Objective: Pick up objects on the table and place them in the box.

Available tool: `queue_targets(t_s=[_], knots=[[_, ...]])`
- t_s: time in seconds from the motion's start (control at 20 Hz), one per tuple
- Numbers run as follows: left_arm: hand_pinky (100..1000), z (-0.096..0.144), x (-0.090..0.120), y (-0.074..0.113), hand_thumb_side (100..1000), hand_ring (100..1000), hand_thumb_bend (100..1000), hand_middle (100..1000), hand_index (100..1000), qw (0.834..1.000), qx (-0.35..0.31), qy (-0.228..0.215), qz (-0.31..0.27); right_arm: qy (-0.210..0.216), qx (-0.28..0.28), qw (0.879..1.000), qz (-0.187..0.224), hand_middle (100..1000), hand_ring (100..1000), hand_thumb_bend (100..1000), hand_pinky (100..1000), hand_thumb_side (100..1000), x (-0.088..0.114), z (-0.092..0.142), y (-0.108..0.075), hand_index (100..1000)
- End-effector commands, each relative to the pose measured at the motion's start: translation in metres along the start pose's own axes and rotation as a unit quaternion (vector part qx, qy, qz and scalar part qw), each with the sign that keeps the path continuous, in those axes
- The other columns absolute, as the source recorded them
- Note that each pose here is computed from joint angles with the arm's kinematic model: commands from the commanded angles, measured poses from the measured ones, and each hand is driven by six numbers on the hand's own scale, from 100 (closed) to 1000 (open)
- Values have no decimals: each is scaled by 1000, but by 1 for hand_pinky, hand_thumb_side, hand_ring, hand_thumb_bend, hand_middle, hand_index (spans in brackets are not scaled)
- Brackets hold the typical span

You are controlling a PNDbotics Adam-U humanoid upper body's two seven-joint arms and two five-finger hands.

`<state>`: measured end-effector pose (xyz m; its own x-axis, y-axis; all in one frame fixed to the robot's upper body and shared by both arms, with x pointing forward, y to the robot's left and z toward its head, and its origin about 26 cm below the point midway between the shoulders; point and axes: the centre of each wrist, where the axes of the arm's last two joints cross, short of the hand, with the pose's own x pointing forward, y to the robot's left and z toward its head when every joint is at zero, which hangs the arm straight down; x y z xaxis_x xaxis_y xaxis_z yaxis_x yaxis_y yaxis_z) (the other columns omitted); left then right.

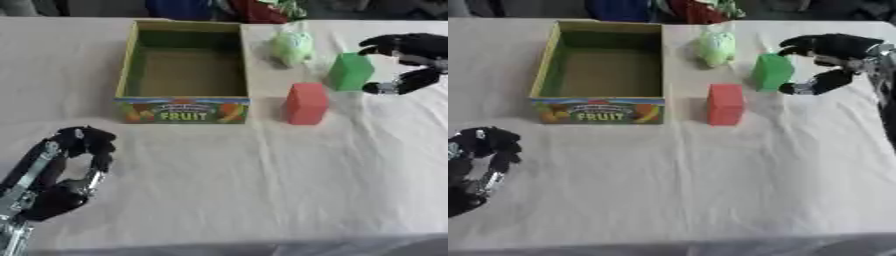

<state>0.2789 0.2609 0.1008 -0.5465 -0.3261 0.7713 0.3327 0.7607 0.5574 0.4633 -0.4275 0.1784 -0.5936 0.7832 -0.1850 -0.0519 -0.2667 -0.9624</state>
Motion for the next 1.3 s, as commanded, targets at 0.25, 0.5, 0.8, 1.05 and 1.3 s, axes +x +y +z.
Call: queue_targets(t_s=[0.25,0.5,0.8,1.05,1.3], knots=[[587,-2,5,6,402,531,100,549,738,1000,-10,-10,-14,24,-16,1000,6,984,1000,474,886,1000,-15,15,-20,1000],[587,-3,6,6,402,532,100,550,738,1000,-13,-12,-14,27,-20,999,1,984,1000,476,887,1000,-15,15,-21,1000],[588,-5,7,6,401,532,100,550,738,1000,-17,-16,-16,35,-18,999,-8,982,1000,462,887,1000,-17,16,-21,1000],[588,-6,8,6,399,532,100,551,738,999,-21,-20,-17,42,-16,999,-14,982,1000,455,887,1000,-19,19,-19,1000],[589,-8,9,6,398,533,100,551,738,999,-23,-23,-18,55,-10,998,-21,981,1000,452,886,1000,-20,21,-15,1000]])
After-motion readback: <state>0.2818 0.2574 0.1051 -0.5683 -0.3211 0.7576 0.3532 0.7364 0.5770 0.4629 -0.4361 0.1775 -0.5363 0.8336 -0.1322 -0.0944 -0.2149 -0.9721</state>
